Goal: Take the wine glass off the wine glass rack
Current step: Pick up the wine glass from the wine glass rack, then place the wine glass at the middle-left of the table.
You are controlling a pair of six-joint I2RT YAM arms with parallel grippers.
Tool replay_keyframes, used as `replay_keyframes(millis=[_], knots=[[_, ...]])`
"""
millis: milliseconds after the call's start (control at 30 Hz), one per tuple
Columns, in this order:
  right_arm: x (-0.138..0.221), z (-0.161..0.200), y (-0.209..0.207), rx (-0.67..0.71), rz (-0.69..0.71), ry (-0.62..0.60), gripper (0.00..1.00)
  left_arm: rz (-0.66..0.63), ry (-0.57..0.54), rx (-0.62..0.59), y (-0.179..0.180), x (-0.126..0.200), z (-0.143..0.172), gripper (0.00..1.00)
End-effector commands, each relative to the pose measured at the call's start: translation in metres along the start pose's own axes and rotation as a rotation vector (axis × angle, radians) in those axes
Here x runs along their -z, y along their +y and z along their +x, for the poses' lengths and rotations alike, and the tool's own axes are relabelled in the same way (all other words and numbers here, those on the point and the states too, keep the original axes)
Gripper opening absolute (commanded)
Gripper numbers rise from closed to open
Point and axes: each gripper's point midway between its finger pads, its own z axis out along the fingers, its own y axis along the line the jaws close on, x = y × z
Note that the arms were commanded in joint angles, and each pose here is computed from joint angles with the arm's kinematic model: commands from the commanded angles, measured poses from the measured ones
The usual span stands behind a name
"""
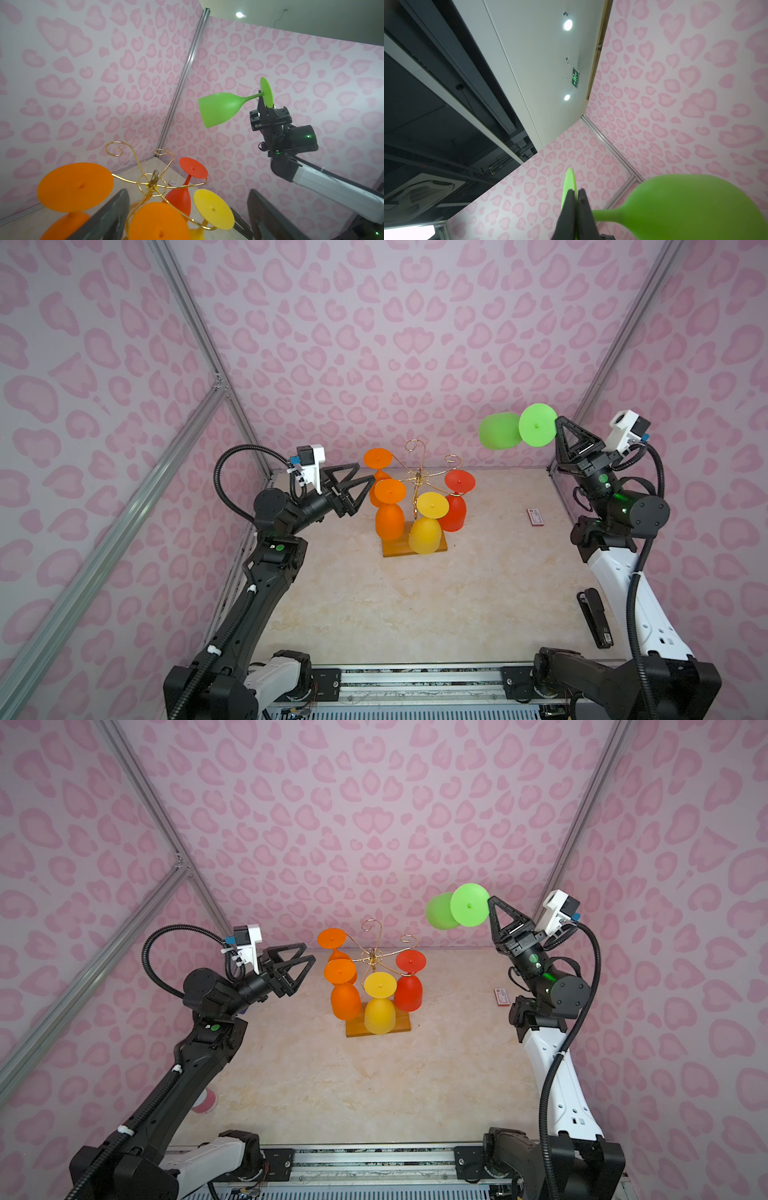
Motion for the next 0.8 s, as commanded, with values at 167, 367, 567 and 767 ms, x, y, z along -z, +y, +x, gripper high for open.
replay_keyframes(millis=[167, 367, 567, 767], knots=[[-0.006, 0.035, 0.046, -0.019, -0.181, 0.084, 0.00, 0.285, 0.028, -0.072, -0.038, -0.039, -0.016, 0.90], [-0.015, 0.055, 0.041, -0.108, -0.261, 0.113, 0.00, 0.403, 0.044, -0.054, -0.039, -0.063, -0.015, 0.83], [-0.016, 0.054, 0.030, -0.185, -0.321, 0.101, 0.00, 0.499, 0.043, -0.031, -0.041, -0.072, -0.015, 0.82], [-0.022, 0.059, 0.013, -0.221, -0.324, 0.109, 0.00, 0.571, 0.070, 0.006, -0.043, -0.080, -0.010, 0.83]])
